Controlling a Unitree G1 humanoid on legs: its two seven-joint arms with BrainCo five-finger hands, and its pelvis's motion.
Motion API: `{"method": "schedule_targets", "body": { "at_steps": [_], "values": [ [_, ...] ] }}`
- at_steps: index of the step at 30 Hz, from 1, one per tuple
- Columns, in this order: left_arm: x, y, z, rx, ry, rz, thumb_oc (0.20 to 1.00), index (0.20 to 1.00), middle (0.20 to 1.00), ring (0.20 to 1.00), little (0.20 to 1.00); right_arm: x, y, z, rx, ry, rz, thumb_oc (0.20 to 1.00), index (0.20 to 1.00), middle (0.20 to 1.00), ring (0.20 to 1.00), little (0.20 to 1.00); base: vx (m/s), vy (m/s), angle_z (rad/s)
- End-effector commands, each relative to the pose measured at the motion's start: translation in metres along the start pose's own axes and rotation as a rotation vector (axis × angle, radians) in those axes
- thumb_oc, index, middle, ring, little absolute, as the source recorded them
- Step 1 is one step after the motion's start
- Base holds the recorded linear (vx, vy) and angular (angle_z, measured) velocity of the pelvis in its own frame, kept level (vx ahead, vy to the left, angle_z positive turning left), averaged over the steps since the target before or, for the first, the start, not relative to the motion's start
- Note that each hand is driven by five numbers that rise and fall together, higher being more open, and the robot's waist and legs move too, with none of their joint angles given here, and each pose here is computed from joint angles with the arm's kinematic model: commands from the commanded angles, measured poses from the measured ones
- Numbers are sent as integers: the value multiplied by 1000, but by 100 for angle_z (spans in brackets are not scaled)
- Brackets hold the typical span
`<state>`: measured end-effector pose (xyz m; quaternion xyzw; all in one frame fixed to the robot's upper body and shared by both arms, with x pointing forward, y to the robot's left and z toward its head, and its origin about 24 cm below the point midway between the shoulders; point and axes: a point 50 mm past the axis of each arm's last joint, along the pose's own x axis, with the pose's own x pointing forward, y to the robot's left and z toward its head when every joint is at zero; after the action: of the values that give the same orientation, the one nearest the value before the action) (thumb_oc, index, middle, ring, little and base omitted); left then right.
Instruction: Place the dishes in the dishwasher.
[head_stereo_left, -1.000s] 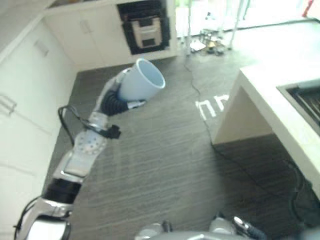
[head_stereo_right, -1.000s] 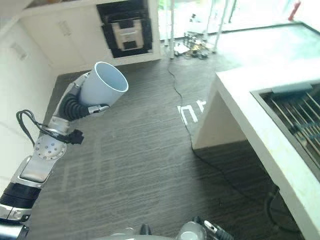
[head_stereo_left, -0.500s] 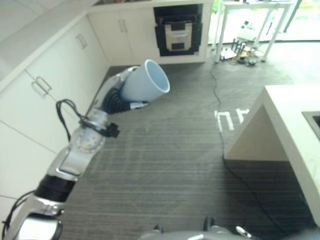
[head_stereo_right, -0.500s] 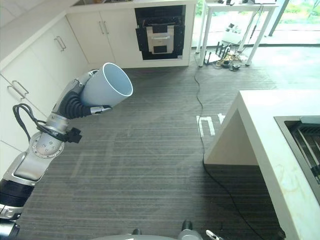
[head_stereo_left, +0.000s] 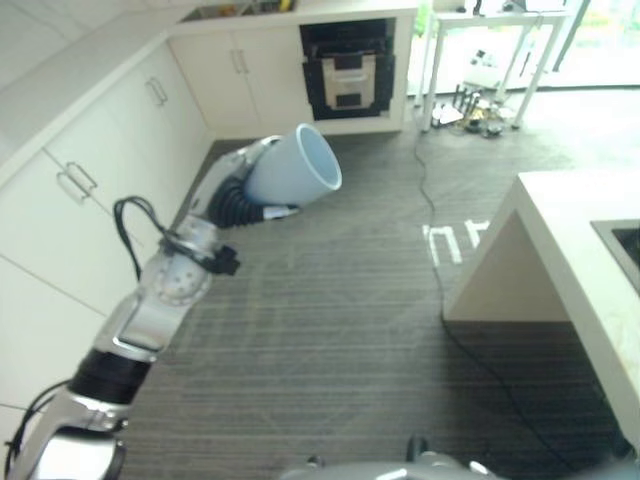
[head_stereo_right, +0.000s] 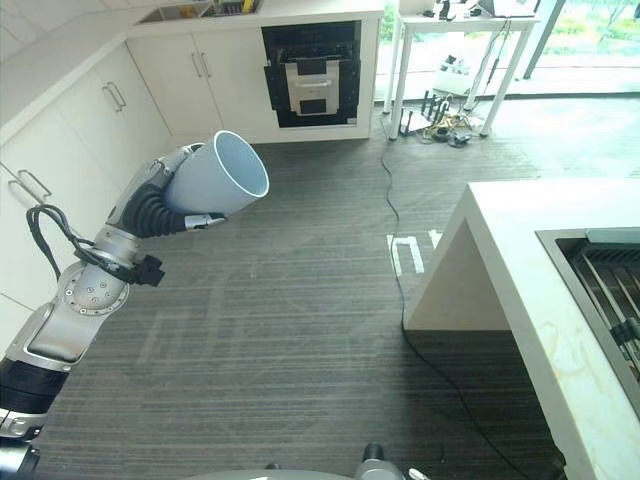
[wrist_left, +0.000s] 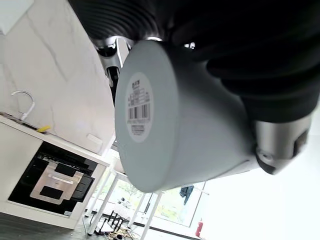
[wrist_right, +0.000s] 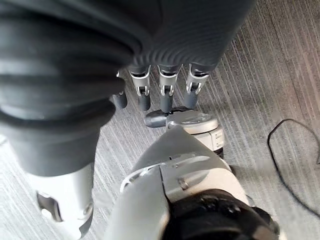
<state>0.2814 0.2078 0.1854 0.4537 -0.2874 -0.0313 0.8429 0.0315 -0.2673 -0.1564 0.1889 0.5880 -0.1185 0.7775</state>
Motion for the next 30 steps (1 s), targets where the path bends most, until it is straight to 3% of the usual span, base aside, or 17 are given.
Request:
{"method": "schedule_targets", "body": {
  "at_steps": [1,7,18,19,27,30],
  "values": [
    [7,31,8,-4,-41,198,200,200,200,200,200,-3,-7,-8,72,30,-12,1000,1000,1000,1000,1000,31,37,7],
    [-2,10,10,-47,-20,192,200,200,200,200,200,-1,-3,-4,21,27,24,1000,1000,1000,1000,1000,10,32,35],
    [2,10,17,-53,-40,160,200,200,200,200,200,2,8,5,-4,33,86,1000,1000,1000,1000,1000,-15,16,25],
    [-5,-28,-4,-546,101,139,200,200,200,200,200,-2,-9,-15,63,135,-96,1000,1000,1000,1000,1000,-16,6,8],
    [-7,-30,-4,-398,108,54,200,200,200,200,200,9,16,18,-100,11,-13,1000,1000,1000,1000,1000,17,6,-9],
    [-9,-34,-5,-492,116,6,200,200,200,200,200,9,14,14,-126,20,-36,1000,1000,1000,1000,1000,33,-7,2]
  ]
}}
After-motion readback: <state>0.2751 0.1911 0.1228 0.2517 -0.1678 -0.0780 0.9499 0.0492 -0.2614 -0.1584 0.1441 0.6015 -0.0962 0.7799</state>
